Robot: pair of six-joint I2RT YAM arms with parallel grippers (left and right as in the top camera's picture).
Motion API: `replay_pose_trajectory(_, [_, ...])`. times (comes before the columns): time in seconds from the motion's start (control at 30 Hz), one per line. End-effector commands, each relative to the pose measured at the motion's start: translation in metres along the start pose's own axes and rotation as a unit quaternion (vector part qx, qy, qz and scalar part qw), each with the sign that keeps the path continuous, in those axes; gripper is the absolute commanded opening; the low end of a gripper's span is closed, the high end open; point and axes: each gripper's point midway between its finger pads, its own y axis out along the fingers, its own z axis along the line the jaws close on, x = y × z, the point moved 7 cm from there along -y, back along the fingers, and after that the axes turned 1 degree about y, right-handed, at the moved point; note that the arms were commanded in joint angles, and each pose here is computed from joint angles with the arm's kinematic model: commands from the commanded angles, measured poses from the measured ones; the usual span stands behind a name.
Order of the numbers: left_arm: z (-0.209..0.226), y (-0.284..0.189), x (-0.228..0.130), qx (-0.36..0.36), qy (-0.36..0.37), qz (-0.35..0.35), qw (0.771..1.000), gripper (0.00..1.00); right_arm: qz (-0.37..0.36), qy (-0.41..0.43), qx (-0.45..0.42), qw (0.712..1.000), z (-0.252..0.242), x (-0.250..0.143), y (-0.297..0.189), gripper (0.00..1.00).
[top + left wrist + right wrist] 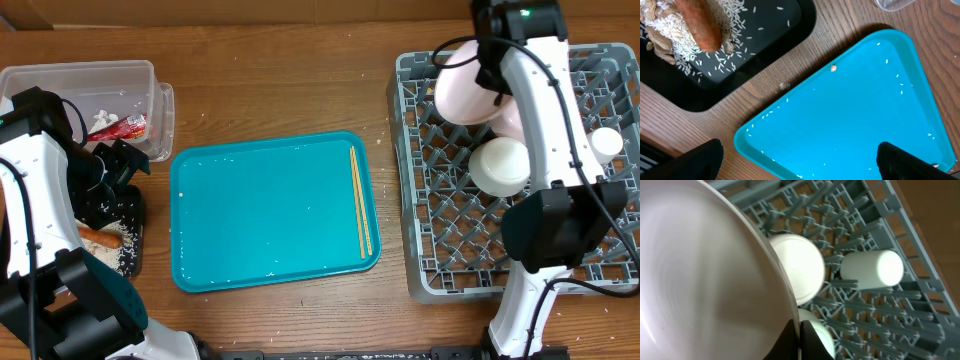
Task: Sort waste into correct bins and load items into the dishwasher
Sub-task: 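Carry the pink plate to the rack's upper left and stand it up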
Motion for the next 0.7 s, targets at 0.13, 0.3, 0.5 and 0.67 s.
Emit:
replay_pose_trajectory(0.13, [0.001,0.001,0.000,-0.001,-0.008,0.003,1.000,1.00,-0.015,-0.005,0.007,1.000,0.000,-0.003,-0.010,0.04])
replay_pose_trajectory(0.3, [0.001,0.001,0.000,-0.001,-0.008,0.003,1.000,1.00,-0.036,-0.011,-0.025,0.999,-0.005,0.001,-0.008,0.04])
replay_pose_trajectory(0.5, [0.001,0.001,0.000,-0.001,-0.008,0.003,1.000,1.00,-0.069,-0.005,-0.058,0.996,-0.011,0.009,-0.009,0.04])
replay_pose_trajectory(0.67, [0.001,0.001,0.000,-0.001,-0.008,0.003,1.000,1.00,-0.050,-0.019,-0.021,0.998,0.000,0.002,-0.012,0.04])
